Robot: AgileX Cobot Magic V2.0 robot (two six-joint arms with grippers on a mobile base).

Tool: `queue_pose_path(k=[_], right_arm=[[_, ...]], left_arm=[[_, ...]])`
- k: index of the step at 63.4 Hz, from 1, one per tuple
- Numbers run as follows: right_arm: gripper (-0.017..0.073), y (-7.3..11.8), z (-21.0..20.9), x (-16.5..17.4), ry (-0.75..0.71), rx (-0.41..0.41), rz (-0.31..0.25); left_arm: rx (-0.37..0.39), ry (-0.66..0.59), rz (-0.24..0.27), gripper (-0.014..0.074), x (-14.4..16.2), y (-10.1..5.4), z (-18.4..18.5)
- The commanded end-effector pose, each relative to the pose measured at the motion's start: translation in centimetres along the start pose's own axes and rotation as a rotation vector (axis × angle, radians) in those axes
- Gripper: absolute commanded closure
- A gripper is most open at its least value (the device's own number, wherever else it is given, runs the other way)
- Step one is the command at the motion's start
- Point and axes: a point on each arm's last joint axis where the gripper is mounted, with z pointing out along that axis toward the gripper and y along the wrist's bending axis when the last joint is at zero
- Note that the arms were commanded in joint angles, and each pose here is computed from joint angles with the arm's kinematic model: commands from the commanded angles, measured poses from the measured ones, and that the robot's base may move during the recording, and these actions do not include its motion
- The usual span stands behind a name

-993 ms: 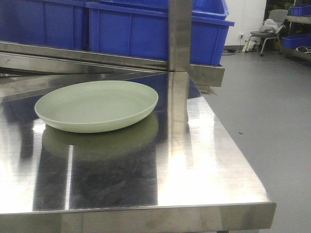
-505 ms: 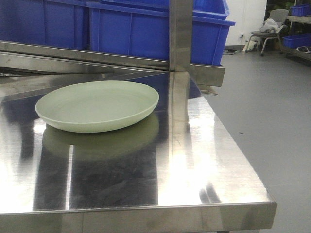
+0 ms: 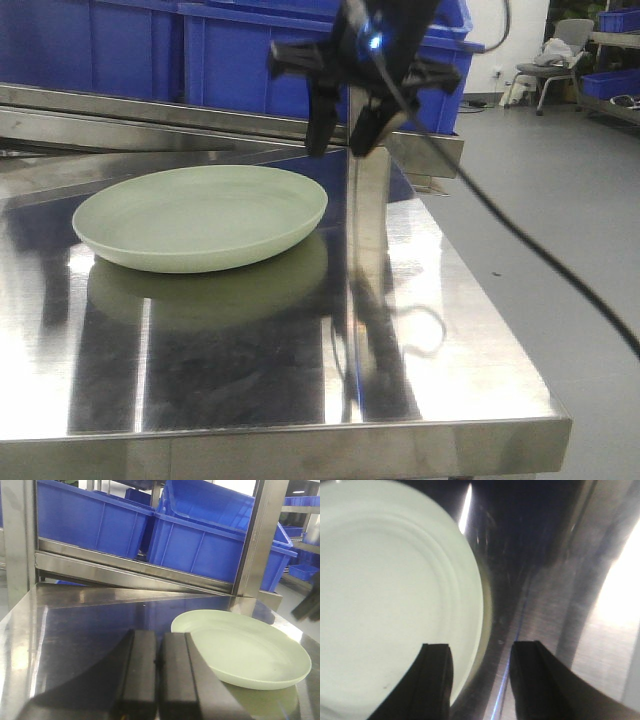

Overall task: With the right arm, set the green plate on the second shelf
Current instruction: 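Lower the right gripper onto the pale green plate's rim and close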

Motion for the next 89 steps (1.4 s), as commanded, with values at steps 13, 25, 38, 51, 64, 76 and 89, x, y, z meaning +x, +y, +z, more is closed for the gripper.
queue_pose_path(k=[13,25,38,51,64,76,89], right_arm=[[0.0174,0.6,-2.7,-2.5,-0.163,-0.044,0.000],[0.0174,0.8,-1.0,-2.2,-0.139,-0.083,0.051],[0.0174,1.0,0.8,-1.7,-0.107,-0.096,0.070],[0.0302,1.0,0.7,-1.9,-0.135,-0.100,0.070],[0.0480,1.0,0.7,-1.9,-0.136,-0.100,0.070],[0.0517,1.0,0.6,-2.0,-0.145,-0.101,0.070],[0.0515,1.3,-2.1,-2.3,-0.155,-0.100,0.051]], left_arm=[[0.011,-0.065,-0.012,0.0463,0.5,0.1,0.0],[0.011,-0.065,-0.012,0.0463,0.5,0.1,0.0],[0.011,-0.065,-0.012,0.0463,0.5,0.1,0.0],[0.011,-0.065,-0.012,0.0463,0.5,0.1,0.0],[0.011,-0.065,-0.012,0.0463,0.5,0.1,0.0],[0.011,-0.065,-0.012,0.0463,0.5,0.1,0.0],[0.011,-0.065,-0.012,0.0463,0.5,0.1,0.0]])
